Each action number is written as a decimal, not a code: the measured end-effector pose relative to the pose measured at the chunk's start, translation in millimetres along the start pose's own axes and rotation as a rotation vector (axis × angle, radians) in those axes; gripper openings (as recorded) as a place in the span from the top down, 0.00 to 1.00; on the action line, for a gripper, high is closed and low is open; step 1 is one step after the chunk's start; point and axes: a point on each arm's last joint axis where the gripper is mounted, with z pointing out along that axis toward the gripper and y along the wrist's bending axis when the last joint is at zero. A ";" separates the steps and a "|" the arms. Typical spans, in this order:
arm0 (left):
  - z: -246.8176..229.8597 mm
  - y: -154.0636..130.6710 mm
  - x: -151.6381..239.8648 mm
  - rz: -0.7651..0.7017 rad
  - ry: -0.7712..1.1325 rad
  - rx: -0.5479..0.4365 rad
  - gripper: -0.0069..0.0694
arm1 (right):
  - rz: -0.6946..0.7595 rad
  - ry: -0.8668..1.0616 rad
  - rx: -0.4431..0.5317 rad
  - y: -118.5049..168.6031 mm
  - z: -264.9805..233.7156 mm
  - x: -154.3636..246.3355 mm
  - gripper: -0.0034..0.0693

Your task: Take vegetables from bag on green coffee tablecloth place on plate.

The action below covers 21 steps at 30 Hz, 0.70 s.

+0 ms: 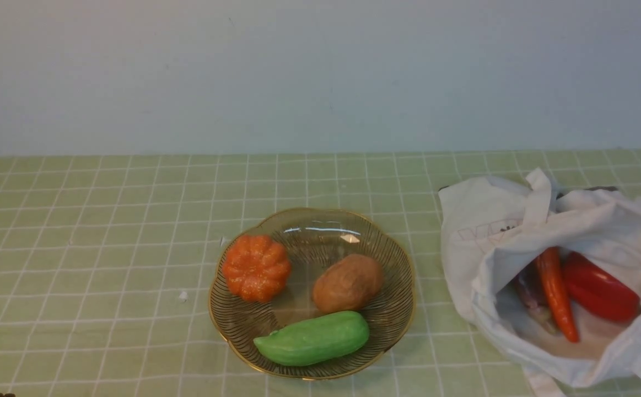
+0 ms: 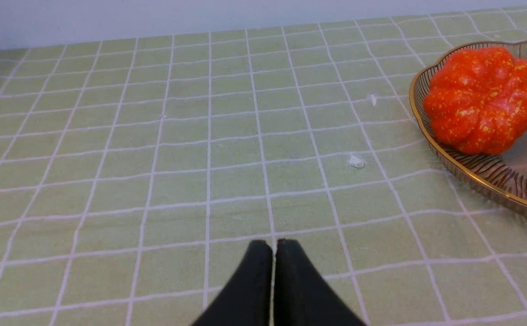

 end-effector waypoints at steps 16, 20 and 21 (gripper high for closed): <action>0.0 0.0 0.0 0.000 0.000 0.000 0.92 | -0.053 -0.008 0.586 -45.3 15.6 144.6 0.97; 0.0 0.0 0.0 0.000 0.000 0.000 0.92 | -0.027 0.075 0.662 -53.4 10.3 196.4 0.97; 0.0 0.0 0.0 0.000 0.000 0.000 0.92 | -0.029 0.073 0.663 -53.2 9.7 197.8 0.97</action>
